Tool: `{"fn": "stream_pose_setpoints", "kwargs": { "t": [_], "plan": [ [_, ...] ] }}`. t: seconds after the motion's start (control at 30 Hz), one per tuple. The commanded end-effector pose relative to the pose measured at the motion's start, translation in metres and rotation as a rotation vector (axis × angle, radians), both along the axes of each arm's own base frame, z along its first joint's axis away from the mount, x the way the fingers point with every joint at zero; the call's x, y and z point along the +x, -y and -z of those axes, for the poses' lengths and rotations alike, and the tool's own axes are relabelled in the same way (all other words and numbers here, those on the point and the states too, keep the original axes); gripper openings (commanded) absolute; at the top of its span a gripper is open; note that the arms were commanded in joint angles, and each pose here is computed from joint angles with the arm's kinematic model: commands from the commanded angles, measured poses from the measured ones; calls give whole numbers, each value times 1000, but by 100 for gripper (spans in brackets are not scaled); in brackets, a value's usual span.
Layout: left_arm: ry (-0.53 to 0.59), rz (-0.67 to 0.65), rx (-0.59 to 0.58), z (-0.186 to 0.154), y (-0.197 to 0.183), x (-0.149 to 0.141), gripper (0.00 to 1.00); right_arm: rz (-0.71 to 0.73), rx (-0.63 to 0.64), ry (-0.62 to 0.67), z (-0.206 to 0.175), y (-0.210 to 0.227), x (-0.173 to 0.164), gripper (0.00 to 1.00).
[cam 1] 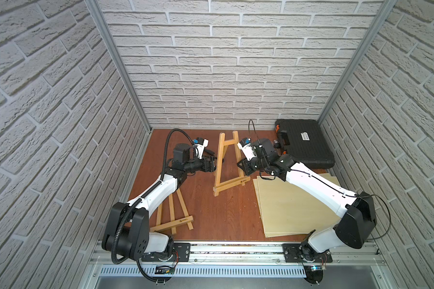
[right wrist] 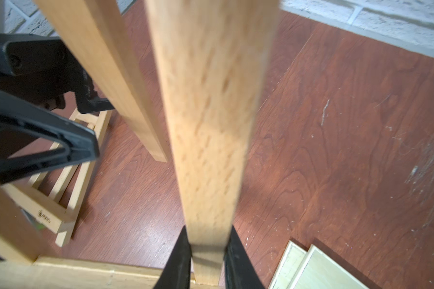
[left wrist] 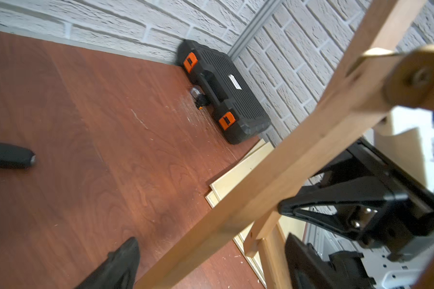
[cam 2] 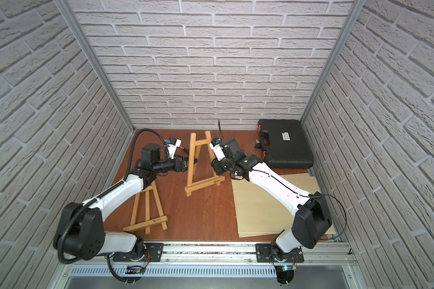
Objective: Disassemble the easel
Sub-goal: Fold up the easel, then place the easel at the center of the board.
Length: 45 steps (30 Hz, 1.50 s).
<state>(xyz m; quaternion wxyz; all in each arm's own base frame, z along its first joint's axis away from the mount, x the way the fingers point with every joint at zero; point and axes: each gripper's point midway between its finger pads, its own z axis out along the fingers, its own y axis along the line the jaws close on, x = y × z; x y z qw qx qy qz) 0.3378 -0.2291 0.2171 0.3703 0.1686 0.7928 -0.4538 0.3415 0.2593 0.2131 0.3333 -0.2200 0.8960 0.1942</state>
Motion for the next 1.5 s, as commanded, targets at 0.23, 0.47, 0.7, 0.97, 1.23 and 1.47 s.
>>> {"fn": "stream_pose_setpoints", "kwargs": {
  "t": [0.23,0.47,0.7,0.97,1.23,1.47],
  "plan": [
    [88,55,-45,-12,16,-2,56,-45,151,119,-65,-12,-12,8],
    [78,113,-70,-14,34,-11,24,-36,158,118,-64,-11,-15,8],
    [52,112,-145,-14,46,-35,7,-14,153,107,-51,-9,-13,7],
    [14,23,-211,-2,41,-50,20,-21,167,29,-8,-21,-34,6],
    [-79,-61,-173,53,40,-76,21,-7,115,-40,49,-24,-70,6],
    [-147,-77,-94,105,40,-97,29,24,68,-53,88,-18,-83,6]
  ]
}}
